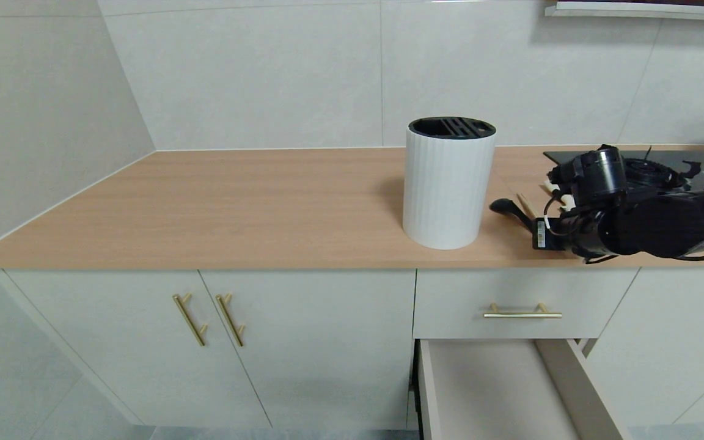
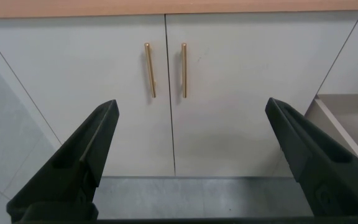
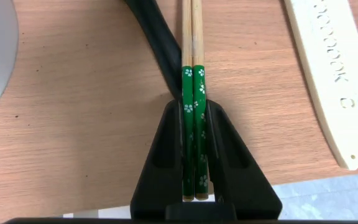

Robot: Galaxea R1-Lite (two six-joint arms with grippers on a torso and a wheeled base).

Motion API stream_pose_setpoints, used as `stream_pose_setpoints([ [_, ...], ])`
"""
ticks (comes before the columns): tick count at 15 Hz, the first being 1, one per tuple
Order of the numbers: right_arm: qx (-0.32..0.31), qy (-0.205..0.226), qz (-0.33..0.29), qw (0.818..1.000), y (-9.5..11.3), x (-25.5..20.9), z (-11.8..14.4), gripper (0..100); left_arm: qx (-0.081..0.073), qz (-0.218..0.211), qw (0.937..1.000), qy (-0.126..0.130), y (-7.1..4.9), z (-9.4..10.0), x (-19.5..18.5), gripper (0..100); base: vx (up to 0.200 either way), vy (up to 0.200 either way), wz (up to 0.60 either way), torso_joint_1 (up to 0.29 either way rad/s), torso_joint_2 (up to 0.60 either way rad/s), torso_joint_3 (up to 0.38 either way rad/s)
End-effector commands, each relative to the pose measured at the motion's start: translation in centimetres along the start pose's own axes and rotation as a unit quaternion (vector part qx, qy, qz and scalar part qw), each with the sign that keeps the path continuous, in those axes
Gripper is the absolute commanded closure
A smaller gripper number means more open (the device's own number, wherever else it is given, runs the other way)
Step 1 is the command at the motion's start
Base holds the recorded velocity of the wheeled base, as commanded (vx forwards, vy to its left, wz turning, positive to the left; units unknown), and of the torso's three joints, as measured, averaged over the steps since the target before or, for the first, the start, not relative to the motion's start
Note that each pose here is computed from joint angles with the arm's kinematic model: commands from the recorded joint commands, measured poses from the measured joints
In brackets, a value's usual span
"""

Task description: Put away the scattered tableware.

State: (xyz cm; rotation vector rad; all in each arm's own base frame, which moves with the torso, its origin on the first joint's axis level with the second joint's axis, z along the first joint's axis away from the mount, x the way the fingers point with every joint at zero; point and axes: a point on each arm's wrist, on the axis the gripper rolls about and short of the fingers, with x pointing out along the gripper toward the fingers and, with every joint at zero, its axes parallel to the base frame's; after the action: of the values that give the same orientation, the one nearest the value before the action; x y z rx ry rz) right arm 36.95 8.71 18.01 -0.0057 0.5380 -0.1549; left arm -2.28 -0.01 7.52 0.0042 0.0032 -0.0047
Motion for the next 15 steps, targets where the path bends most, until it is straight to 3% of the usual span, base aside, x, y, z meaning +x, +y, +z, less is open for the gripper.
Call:
stream_pose_setpoints([
  [1, 0.002, -0.006, 0.001, 1.000, -0.1, -0.5, 0.3, 100, 0.000, 0.000, 1.0000, 0.001, 0.0, 0.0, 0.0, 0, 0.000, 0.000, 0.00, 0.000, 0.00, 0.000],
  [5, 0.007, -0.018, 0.003, 1.000, -0.4, -1.6, 0.9, 100, 0.000, 0.000, 1.0000, 0.001, 0.0, 0.0, 0.0, 0, 0.000, 0.000, 0.00, 0.000, 0.00, 0.000],
  [11, 0.035, -0.054, 0.035, 0.997, -4.1, -12.1, 1.3, 100, 0.000, 0.000, 1.0000, 0.001, 0.0, 0.0, 0.0, 0, 0.000, 0.000, 0.00, 0.000, 0.00, 0.000],
  [13, 0.027, -0.035, 0.049, 0.998, -5.4, -15.4, 0.1, 100, 0.000, 0.000, 1.0000, 0.000, 0.0, 0.0, 0.0, 0, 0.000, 0.000, 0.00, 0.000, 0.00, 0.000],
  [15, 0.016, -0.005, 0.114, 0.993, -6.6, -19.2, -1.2, 100, 0.000, 0.000, 1.0000, 0.001, 0.0, 0.0, 0.0, 0, 0.000, 0.000, 0.00, 0.000, 0.00, 0.000],
])
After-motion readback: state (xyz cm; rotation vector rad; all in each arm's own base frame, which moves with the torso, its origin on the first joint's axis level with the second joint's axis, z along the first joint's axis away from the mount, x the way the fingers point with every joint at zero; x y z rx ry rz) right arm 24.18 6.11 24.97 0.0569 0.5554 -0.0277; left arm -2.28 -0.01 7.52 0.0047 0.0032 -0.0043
